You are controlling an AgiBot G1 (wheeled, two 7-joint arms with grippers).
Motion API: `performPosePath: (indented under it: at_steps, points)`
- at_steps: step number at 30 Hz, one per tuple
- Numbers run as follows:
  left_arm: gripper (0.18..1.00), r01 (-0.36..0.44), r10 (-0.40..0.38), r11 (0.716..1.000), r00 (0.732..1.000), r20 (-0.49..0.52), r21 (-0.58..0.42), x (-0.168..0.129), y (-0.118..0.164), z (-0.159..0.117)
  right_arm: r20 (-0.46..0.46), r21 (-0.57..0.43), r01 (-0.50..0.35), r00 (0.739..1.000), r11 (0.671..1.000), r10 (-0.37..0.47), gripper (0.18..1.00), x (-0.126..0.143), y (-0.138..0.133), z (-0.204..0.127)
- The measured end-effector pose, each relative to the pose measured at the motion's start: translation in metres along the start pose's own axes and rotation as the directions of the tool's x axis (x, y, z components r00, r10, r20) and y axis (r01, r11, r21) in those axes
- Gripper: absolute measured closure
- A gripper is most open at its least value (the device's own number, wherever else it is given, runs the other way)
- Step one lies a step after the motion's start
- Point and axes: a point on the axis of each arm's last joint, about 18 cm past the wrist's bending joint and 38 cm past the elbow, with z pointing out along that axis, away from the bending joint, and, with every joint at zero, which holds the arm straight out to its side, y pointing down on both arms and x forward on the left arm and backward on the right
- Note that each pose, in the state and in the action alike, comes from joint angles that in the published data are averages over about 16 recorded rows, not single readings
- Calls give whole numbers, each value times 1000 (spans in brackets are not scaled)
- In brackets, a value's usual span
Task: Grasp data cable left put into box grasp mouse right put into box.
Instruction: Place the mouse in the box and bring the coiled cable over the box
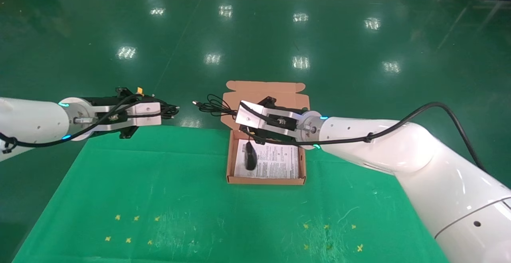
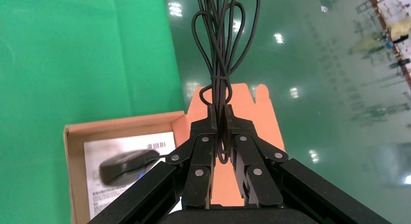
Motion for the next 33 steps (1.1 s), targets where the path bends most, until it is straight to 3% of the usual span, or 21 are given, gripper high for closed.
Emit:
performPosePath:
  at_steps: [12,21,33]
  points:
    - [926,0,0,1000,1000,0,-2,1,0,-1,17,-75,-73,997,994,75,975,-16,42,3]
    - [926,-6,6,1000,1000,-9,10,6,-6,2,26,-102,-87,996,991,90,959,-21,56,1]
    - [926,-29,31,996,999,-23,81,35,-47,25,-18,-102,-80,997,992,79,843,-3,69,-21]
